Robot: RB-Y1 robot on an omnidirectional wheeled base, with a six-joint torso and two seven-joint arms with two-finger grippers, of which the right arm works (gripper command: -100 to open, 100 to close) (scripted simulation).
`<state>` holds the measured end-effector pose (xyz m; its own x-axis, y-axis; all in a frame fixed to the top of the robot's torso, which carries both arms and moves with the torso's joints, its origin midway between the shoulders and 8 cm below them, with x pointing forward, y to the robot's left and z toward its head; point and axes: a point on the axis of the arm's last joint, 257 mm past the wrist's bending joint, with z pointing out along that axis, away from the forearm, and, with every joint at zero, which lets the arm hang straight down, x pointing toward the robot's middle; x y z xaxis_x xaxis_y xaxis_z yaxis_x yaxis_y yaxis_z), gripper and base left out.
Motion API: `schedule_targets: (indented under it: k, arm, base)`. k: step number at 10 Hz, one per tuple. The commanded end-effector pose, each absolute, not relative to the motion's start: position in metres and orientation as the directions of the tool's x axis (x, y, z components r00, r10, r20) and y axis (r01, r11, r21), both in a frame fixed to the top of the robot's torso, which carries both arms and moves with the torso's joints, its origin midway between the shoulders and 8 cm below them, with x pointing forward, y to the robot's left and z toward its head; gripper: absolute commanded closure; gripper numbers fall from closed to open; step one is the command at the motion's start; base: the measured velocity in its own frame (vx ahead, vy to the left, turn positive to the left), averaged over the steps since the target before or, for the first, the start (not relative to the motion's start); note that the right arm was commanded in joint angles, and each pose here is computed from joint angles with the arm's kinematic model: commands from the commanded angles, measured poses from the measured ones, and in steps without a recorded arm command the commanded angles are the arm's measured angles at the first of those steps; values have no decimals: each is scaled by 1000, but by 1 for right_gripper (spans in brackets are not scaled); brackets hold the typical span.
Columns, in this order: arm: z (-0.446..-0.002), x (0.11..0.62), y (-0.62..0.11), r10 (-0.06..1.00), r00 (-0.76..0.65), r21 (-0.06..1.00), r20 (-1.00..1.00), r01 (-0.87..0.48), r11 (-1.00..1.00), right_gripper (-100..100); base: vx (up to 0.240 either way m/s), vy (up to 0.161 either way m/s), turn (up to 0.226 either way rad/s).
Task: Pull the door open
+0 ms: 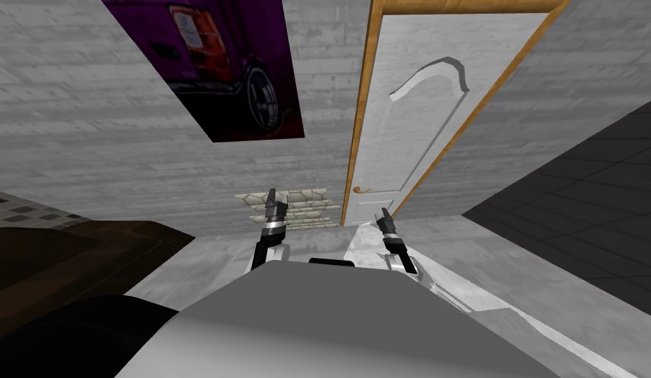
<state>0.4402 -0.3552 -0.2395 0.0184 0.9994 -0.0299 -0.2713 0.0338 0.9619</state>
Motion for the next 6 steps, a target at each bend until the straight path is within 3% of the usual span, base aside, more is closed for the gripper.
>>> schedule_targets:
  k: [1, 6]
  arm:
    - [-246, 442, -359, 999, 20, 965, -31, -260, 35, -100]
    - [-276, 446, -378, 999, 26, 979, -47, -197, 52, -100]
  base:
    - [49, -8, 46]
    - [60, -26, 105]
